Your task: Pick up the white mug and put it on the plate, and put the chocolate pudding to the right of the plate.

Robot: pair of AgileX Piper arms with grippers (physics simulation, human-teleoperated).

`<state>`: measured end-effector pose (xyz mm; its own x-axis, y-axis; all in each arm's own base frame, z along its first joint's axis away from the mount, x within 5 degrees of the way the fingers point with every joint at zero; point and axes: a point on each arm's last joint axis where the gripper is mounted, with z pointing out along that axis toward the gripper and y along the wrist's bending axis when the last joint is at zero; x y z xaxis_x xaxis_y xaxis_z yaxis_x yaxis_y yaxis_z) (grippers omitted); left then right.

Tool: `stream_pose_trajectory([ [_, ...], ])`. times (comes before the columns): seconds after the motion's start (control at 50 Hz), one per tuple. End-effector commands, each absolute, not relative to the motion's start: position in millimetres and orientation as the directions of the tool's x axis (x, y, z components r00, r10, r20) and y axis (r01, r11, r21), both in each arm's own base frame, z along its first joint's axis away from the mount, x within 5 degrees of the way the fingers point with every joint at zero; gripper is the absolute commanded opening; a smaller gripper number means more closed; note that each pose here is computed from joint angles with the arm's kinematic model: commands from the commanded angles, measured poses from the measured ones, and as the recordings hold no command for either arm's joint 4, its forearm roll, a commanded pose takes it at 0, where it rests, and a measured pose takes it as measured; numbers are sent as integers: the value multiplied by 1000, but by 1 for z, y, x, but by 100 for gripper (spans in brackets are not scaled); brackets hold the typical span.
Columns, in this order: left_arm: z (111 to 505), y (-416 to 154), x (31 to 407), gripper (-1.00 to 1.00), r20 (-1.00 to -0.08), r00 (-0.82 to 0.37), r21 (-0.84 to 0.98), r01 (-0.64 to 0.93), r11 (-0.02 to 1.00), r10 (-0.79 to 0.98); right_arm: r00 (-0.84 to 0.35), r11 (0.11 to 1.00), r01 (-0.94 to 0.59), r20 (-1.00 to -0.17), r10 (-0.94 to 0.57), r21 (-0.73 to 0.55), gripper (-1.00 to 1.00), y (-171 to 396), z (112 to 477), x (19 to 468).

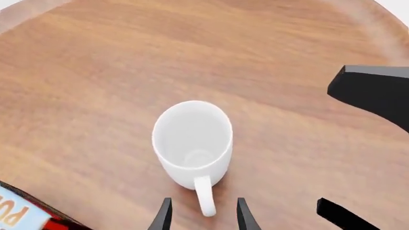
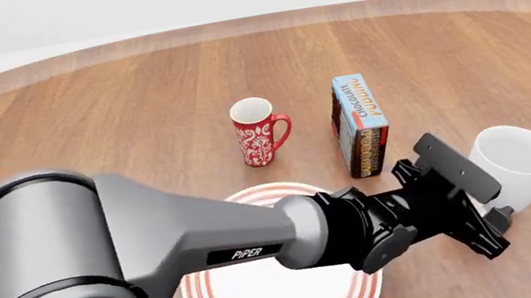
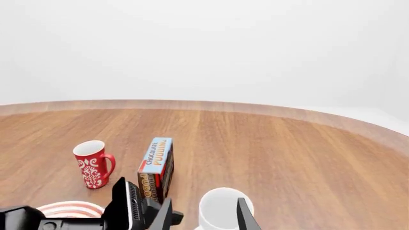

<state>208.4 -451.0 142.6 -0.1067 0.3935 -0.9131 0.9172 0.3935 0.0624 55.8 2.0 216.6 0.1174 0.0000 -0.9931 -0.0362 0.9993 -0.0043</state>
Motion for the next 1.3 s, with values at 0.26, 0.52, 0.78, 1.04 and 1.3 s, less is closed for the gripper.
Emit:
stream_pose_trajectory([
  [0.26,128,-462,217,100,-897,-118,68,916,395,427,117,999,-37,-993,0,-4,100,2,216,56],
  [0.52,120,-466,217,100,-891,-125,63,917,393,436,117,999,-38,-993,1,-3,100,2,216,56],
  [0.78,110,-468,219,100,-884,-136,59,917,395,448,117,999,-38,-993,1,-3,100,2,216,56],
  [1.04,101,-470,216,100,-876,-145,52,919,390,459,117,999,-38,-993,1,-4,100,2,216,56],
  [1.3,99,-470,216,-100,-875,-147,52,919,391,462,117,999,-38,-993,1,-3,100,2,216,56],
])
